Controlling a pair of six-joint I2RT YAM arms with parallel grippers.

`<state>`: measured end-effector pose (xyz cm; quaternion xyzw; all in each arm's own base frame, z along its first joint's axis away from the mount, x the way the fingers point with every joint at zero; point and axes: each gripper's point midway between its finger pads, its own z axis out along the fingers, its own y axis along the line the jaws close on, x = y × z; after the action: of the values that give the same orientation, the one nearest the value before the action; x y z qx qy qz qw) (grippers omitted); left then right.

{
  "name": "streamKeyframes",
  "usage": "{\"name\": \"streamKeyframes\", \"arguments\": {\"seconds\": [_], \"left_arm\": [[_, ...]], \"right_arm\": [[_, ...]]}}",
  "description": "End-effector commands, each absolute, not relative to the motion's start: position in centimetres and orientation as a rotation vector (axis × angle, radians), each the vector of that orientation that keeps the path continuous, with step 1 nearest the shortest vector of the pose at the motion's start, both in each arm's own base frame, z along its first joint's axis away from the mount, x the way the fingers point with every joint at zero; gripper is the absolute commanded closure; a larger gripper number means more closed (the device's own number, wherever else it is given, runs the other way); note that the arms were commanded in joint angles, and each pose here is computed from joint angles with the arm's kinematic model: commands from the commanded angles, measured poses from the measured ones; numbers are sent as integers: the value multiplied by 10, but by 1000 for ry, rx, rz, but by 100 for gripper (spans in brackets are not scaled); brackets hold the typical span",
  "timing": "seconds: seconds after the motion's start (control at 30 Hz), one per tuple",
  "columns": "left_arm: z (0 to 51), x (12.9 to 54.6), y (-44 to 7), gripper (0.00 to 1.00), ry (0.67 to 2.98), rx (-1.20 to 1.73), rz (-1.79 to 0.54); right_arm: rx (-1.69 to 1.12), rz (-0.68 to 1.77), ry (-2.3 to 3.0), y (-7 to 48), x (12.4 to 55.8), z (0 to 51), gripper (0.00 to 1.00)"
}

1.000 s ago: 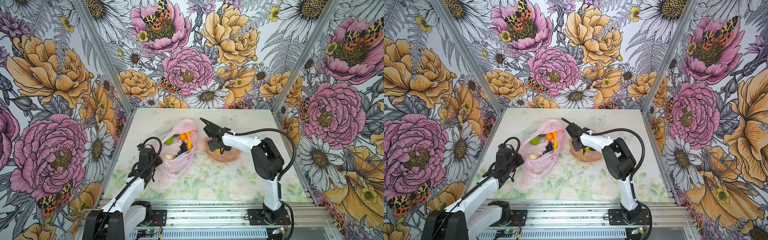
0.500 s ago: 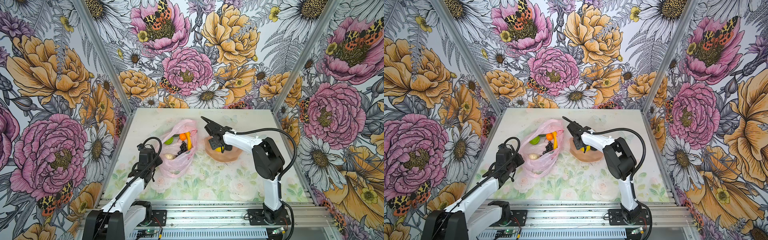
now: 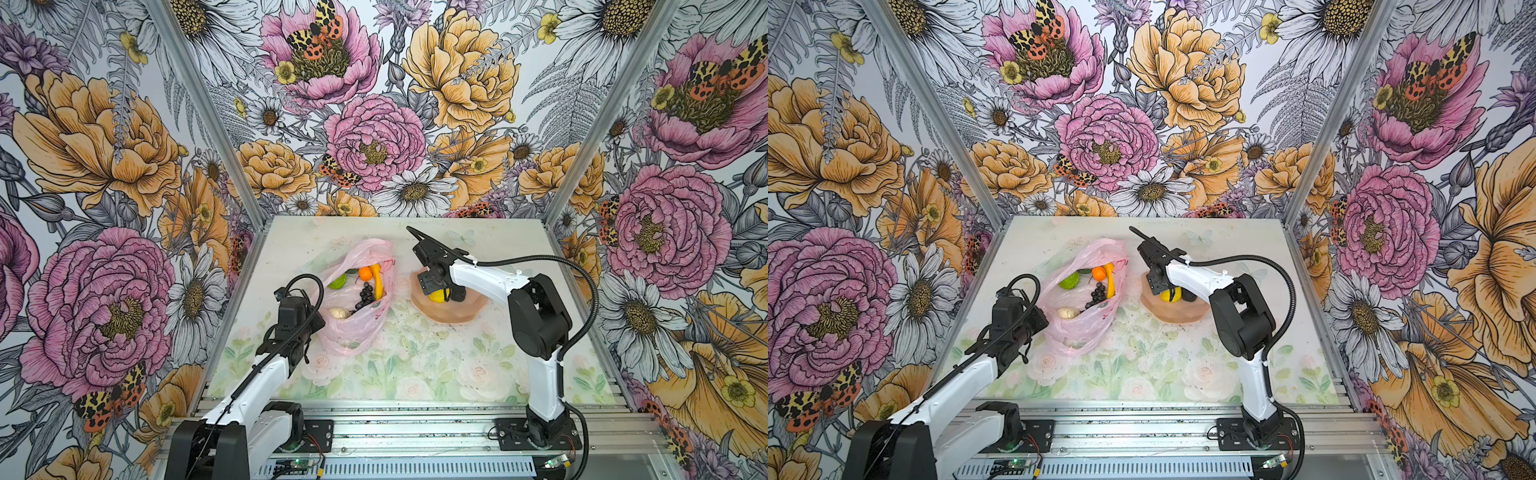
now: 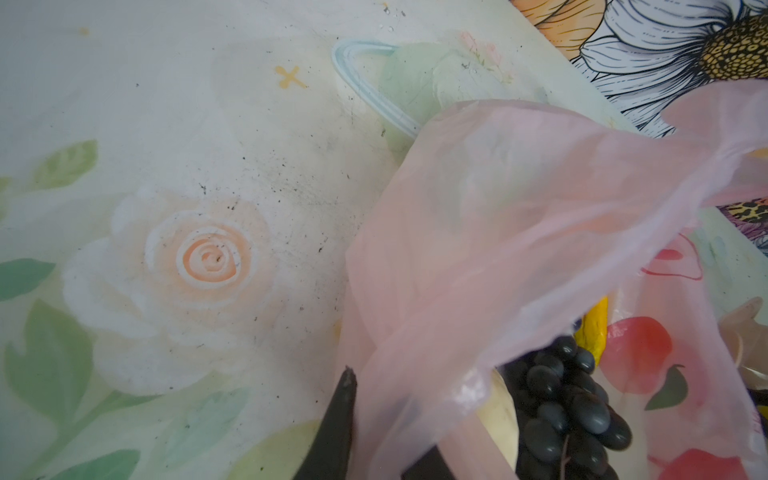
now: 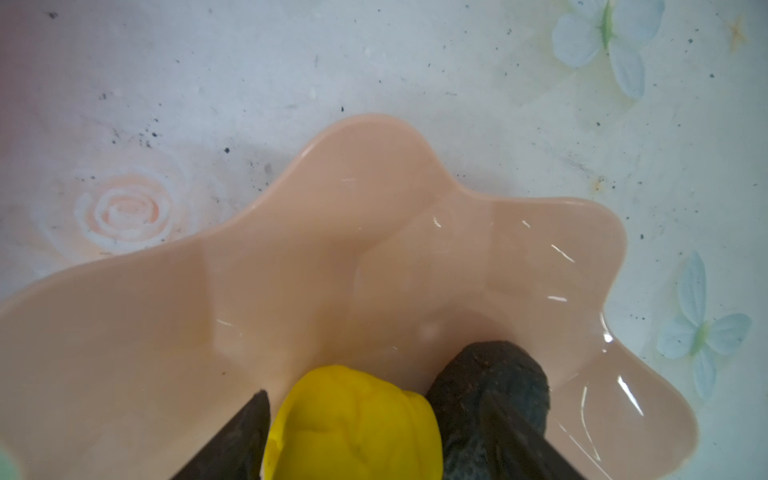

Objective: Take the fake fruits out of the plastic bag
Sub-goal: 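Move the open right gripper back into the bag over the fruits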

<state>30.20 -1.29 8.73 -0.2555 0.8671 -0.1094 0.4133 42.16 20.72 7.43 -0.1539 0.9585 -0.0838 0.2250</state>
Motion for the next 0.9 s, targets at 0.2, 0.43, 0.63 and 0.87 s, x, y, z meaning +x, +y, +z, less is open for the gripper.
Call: {"name": "streamKeyframes", "arguments": {"seconds": [0.2,0.43,0.63,0.87], "left_arm": [[100,306,-26,83,2177,-592,-315],[102,297,-35,87,2187,-626,-365],[111,287,-40,91,2178,-627,-361],[123,280,-41,99,2147,-616,-372]], "right_arm": [[-352,57,2538,252,414,144,22],[-452,287,2456,342,392,167,26],[-441,589,2440,415,380,157,30],[-385,728,2453,463,386,129,33]]}}
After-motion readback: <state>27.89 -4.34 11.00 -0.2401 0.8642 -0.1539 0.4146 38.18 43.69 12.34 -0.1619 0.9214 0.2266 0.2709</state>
